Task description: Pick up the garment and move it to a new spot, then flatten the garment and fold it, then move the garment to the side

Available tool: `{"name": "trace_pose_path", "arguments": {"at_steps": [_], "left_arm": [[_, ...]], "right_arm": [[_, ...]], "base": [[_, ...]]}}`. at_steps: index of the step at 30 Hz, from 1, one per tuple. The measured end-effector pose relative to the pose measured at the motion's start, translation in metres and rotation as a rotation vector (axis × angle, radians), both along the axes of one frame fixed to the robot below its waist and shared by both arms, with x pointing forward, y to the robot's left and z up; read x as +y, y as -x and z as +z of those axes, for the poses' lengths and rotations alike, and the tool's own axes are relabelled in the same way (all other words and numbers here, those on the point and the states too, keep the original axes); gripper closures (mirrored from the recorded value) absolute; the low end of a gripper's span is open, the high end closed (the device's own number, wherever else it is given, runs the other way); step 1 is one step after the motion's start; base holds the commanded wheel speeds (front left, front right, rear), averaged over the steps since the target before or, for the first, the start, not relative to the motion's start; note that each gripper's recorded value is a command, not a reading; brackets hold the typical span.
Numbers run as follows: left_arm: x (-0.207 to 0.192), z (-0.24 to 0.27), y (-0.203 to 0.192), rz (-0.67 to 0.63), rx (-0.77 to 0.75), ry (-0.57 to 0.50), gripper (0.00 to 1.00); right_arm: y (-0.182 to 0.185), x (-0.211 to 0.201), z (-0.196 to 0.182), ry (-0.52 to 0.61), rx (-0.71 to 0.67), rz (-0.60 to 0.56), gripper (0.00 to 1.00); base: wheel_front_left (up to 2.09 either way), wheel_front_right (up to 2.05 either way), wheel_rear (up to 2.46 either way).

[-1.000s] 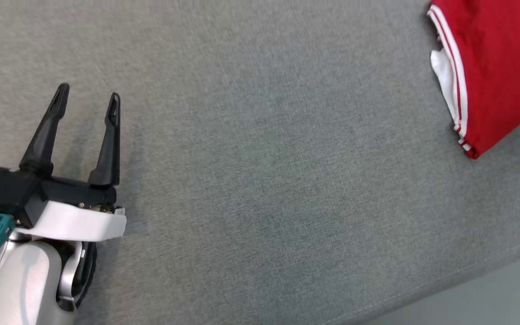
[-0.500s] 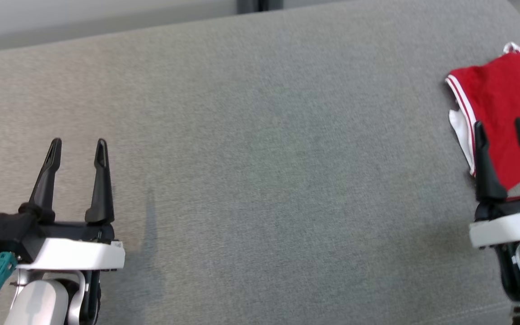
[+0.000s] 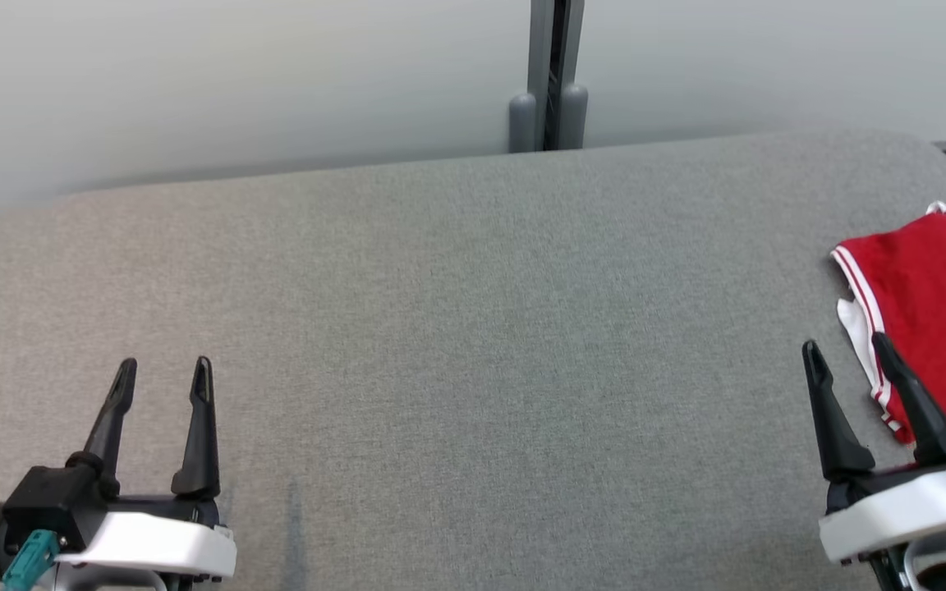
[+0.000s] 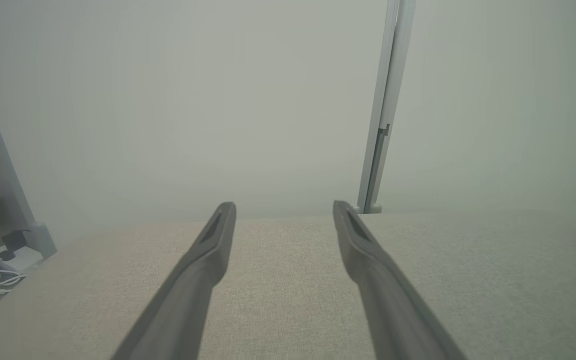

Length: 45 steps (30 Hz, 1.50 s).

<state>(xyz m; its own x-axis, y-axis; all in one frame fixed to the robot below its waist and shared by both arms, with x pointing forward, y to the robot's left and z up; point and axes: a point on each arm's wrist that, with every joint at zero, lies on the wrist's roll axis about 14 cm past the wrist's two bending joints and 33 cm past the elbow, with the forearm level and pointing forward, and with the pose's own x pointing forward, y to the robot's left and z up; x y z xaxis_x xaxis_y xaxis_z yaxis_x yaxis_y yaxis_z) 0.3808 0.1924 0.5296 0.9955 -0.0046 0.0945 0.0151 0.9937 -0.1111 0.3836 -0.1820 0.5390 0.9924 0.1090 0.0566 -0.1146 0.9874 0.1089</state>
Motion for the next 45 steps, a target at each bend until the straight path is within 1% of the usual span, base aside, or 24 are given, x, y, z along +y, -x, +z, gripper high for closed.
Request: {"name": "trace_pose_path", "arguments": {"at_steps": [8, 14, 45], "left_arm": [[0.005, 0.001, 0.023, 0.012, 0.015, -0.008, 0.0], [0.005, -0.002, 0.03, 0.012, 0.029, -0.006, 0.0], [0.007, -0.007, 0.032, 0.016, 0.061, -0.002, 0.0]], "right_arm": [[0.024, -0.003, 0.004, 0.008, 0.003, -0.019, 0.0], [0.034, -0.008, 0.009, 0.013, -0.001, -0.039, 0.0], [0.037, -0.007, 0.007, -0.003, 0.012, -0.052, 0.0]], "base": [[0.0, 0.0, 0.0], [0.0, 0.0, 0.0], [0.0, 0.0, 0.0]]}}
